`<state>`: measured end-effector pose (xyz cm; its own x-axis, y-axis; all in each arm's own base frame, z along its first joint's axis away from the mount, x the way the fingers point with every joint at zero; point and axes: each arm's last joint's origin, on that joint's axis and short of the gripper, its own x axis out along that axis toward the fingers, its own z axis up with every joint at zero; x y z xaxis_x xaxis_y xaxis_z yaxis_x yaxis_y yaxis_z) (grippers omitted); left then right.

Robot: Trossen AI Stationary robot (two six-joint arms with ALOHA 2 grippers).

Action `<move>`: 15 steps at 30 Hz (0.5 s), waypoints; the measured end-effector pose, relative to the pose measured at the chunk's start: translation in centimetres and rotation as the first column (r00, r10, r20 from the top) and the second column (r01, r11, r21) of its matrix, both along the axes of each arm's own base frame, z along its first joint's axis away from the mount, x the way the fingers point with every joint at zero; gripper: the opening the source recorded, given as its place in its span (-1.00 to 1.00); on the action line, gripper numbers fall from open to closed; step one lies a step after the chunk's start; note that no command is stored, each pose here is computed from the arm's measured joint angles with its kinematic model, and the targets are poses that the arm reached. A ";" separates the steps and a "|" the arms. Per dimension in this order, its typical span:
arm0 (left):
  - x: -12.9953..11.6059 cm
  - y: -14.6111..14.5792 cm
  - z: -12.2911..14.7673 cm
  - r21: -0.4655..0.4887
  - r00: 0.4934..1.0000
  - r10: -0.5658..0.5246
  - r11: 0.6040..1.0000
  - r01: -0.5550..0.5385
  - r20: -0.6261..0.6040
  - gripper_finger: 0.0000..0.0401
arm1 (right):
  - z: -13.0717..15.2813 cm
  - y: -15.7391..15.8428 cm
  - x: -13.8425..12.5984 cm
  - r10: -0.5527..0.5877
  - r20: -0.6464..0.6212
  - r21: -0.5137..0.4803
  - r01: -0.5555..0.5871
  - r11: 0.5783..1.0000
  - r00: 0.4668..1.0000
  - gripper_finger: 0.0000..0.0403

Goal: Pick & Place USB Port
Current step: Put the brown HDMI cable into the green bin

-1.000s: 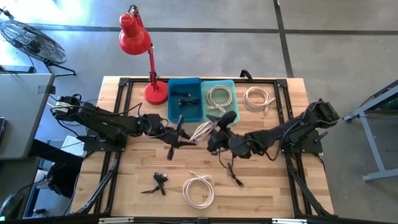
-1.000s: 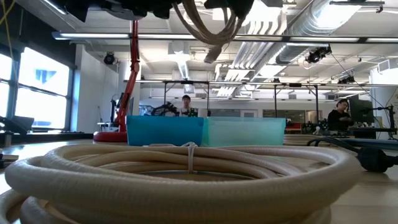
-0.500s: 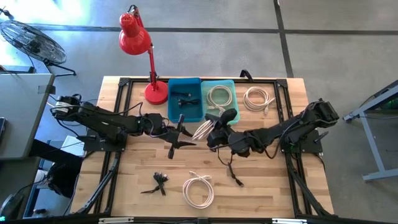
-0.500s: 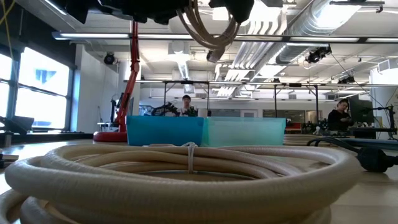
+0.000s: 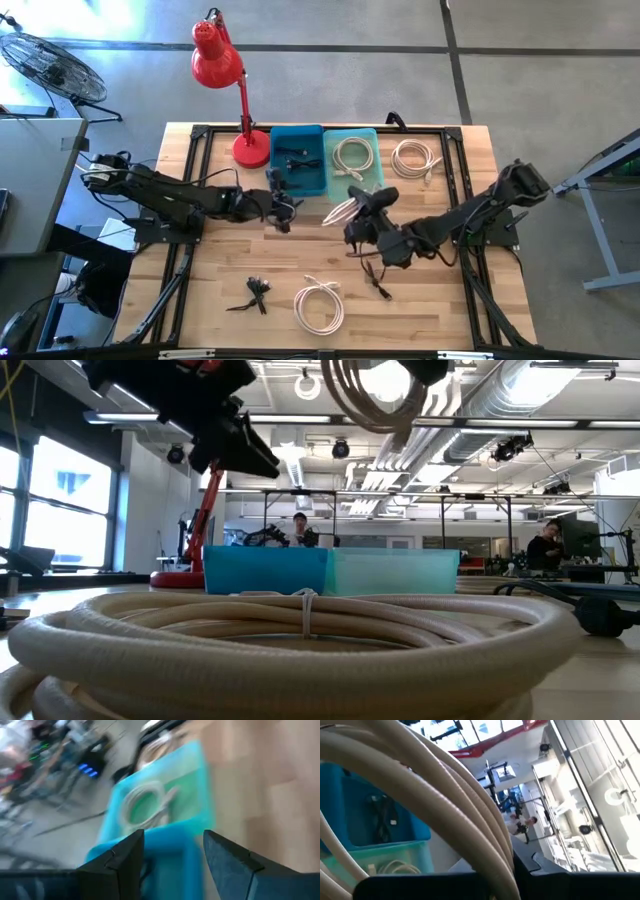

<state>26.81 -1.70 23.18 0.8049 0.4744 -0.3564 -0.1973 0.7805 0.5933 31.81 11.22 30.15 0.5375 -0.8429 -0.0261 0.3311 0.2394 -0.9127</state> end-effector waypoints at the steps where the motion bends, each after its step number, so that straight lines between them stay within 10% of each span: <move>1: -0.1 0.1 -0.1 0.018 0.999 0.031 0.999 -0.031 -0.010 0.00 | 0.0 -0.4 0.0 -0.008 0.012 0.010 0.007 1.000 1.000 -0.88; 11: -0.2 0.1 -0.3 0.004 0.998 0.051 0.999 -0.051 -0.027 0.00 | 5.6 -9.7 -3.2 0.012 0.306 0.251 -0.093 0.964 0.952 -0.88; 15: -0.3 0.1 -0.5 -0.012 0.998 0.035 0.999 -0.036 -0.044 0.00 | 6.3 -14.6 -5.7 -0.016 0.408 0.451 -0.186 0.873 0.913 -0.88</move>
